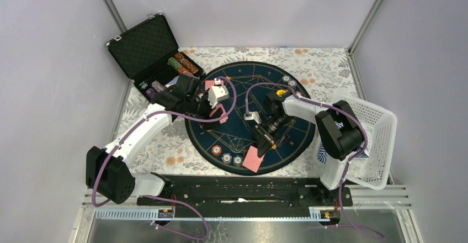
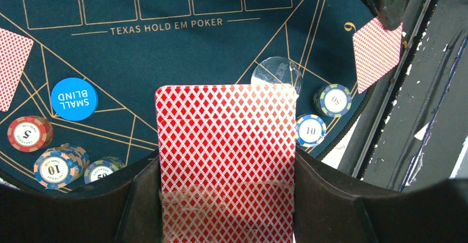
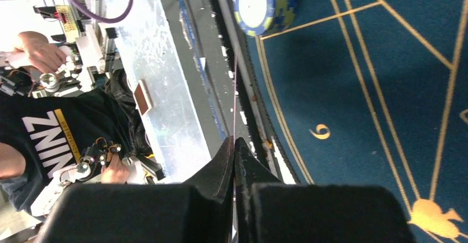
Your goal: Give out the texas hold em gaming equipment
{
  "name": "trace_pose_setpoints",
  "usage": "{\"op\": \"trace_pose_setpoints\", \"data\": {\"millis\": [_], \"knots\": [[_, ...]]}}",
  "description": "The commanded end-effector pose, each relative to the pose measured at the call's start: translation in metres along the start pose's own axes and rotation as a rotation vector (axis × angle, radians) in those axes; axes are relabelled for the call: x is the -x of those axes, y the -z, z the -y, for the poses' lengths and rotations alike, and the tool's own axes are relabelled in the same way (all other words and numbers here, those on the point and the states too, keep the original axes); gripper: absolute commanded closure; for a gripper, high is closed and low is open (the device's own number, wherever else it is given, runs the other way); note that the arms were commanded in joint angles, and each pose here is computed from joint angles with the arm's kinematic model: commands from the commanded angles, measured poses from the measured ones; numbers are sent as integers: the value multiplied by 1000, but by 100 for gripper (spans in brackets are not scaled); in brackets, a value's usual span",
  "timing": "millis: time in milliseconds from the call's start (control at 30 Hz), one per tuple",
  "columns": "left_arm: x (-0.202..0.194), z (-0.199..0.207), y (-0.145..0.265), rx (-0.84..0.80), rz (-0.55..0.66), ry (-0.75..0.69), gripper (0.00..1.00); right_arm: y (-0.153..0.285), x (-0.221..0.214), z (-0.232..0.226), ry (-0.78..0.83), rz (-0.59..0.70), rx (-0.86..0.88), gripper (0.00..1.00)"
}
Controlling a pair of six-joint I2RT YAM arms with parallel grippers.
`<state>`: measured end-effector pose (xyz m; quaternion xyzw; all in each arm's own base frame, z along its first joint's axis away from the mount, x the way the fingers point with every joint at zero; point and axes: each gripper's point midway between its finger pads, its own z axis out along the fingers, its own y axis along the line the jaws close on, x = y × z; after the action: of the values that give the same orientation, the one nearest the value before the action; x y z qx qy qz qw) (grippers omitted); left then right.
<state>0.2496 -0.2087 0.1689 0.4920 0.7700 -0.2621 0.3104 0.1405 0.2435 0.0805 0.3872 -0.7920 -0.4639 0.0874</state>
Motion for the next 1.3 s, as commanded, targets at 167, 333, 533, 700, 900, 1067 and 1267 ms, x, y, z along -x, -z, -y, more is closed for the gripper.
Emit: {"op": "trace_pose_setpoints", "data": {"millis": [167,333,533,700,900,1067,1267], "knots": [[23,-1,7,4,83,-46,100,-20,-3,29,8,-86,-86,100],[24,-2,7,7,85,-49,100,-21,8,44,-6,-77,-153,94],[23,-1,6,3,82,-45,100,-17,20,62,2,-79,-240,90],[24,-2,7,7,85,-49,100,-15,26,74,1,-88,-287,70],[22,-1,6,3,81,-46,100,-1,38,75,22,-62,-370,57],[25,-1,7,-1,87,-44,100,24,58,71,70,5,-460,35],[28,0,10,3,98,-47,100,78,100,55,167,167,-635,18]]}}
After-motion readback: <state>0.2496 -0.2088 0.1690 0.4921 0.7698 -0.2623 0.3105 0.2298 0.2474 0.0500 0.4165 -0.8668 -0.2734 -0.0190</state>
